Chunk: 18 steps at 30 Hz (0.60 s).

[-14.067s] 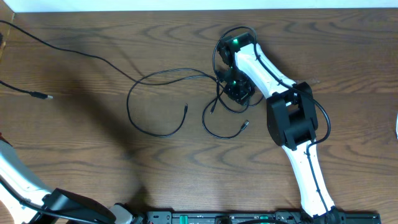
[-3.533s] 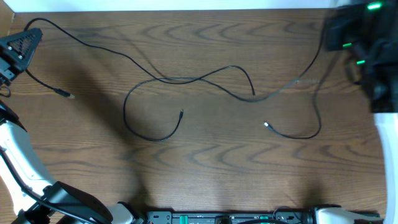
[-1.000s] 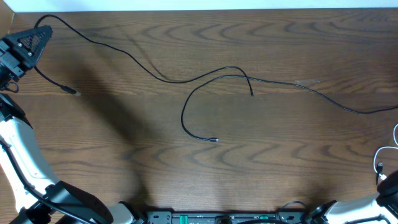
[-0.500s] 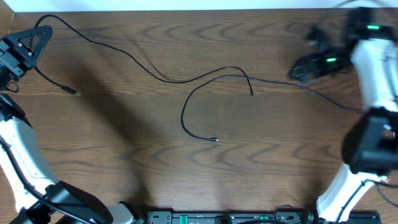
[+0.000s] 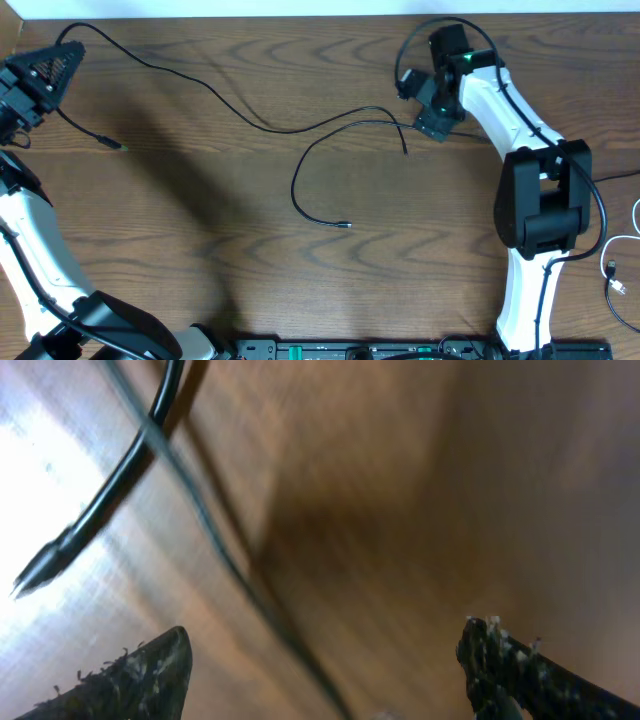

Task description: Untangle cables

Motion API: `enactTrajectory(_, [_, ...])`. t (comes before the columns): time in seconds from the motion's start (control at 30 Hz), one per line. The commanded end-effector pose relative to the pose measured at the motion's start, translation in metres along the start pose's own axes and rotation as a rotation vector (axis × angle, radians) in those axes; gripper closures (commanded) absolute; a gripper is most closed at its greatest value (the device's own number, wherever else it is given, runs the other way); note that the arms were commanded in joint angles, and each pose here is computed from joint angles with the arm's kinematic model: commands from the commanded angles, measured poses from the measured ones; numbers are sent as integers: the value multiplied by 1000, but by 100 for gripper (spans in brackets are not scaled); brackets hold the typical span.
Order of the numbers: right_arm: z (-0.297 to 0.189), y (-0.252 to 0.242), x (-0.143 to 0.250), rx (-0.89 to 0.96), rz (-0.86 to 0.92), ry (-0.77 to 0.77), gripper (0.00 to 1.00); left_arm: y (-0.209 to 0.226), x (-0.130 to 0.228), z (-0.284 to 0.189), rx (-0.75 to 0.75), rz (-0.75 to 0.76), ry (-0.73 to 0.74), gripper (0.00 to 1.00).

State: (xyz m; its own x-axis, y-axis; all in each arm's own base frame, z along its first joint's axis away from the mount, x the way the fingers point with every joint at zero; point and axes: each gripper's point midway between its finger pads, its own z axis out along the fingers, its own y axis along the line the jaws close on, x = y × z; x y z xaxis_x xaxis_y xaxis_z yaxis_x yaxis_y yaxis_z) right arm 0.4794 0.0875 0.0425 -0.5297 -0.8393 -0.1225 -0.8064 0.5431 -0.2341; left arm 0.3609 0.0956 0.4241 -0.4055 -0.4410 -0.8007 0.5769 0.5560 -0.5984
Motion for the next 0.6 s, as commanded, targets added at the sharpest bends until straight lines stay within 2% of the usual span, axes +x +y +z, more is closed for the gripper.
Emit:
enactTrajectory(0.0, [3, 6, -15, -3, -57, -39, 18, 5, 8, 1, 3, 32, 7, 93])
enactTrajectory(0.17, [-1, 32, -40, -151, -57, -190, 21, 11, 14, 1, 2, 11, 8, 93])
enactTrajectory(0.57, [5, 60, -51, -289, -49, -273, 26, 11, 14, 1, 2, 10, 8, 93])
